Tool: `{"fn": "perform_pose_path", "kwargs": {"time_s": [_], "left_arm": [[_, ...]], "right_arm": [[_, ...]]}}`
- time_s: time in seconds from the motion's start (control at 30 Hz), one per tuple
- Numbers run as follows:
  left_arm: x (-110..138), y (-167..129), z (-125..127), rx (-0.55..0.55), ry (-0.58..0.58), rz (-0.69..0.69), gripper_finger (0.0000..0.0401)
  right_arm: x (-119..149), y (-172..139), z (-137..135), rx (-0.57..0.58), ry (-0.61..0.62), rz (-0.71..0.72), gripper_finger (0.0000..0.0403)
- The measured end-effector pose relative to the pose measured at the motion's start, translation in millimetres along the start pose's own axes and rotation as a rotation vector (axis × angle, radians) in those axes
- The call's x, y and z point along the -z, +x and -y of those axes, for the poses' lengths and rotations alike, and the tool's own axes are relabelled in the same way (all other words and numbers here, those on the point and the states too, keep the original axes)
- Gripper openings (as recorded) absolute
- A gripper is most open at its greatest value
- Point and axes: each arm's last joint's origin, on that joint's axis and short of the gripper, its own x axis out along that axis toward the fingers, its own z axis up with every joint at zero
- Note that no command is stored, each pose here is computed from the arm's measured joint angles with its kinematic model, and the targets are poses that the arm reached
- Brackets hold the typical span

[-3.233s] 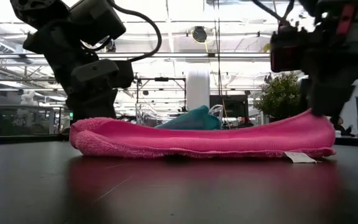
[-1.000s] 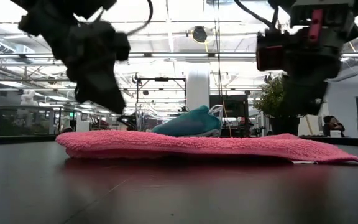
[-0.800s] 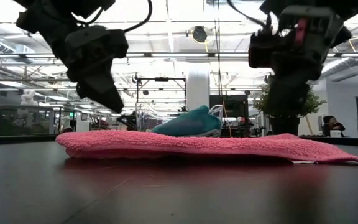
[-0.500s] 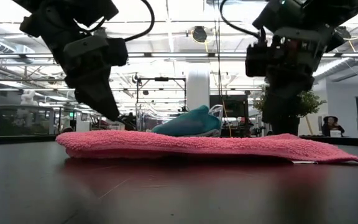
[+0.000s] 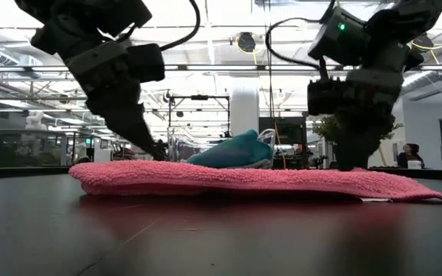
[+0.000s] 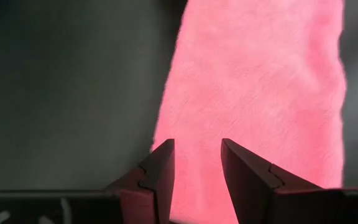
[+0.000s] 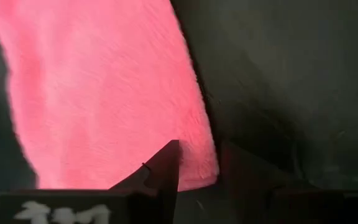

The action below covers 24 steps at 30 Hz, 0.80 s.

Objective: Fold microfiber towels
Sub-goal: Fold the pink microfiber cloth

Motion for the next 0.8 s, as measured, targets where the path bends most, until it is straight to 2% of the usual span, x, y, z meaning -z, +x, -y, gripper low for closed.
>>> {"fn": "perform_pose_path", "kwargs": {"time_s": [0.17,0.43,0.53,0.7,0.8], "left_arm": [[2.4,5.6,2.5,0.027,-0.025,-0.02,0.0134],[0.6,5.9,8.6,0.071,-0.023,0.008,0.0134],[1.3,5.8,10.1,0.074,-0.012,0.007,0.0134],[0.6,5.8,10.1,0.075,-0.009,0.014,0.0134],[0.1,5.8,10.3,0.077,-0.009,0.019,0.0134]], "right_arm": [[4.2,9.6,-0.1,-0.001,-0.002,-0.055,0.0112],[4.0,10.9,0.8,0.001,0.026,-0.062,0.0107],[3.4,10.1,5.9,0.016,0.043,-0.075,0.0084],[0.8,7.5,20.3,0.041,0.047,-0.101,0.0018],[-2.3,5.7,27.5,0.044,0.034,-0.098,0.0007]]}}
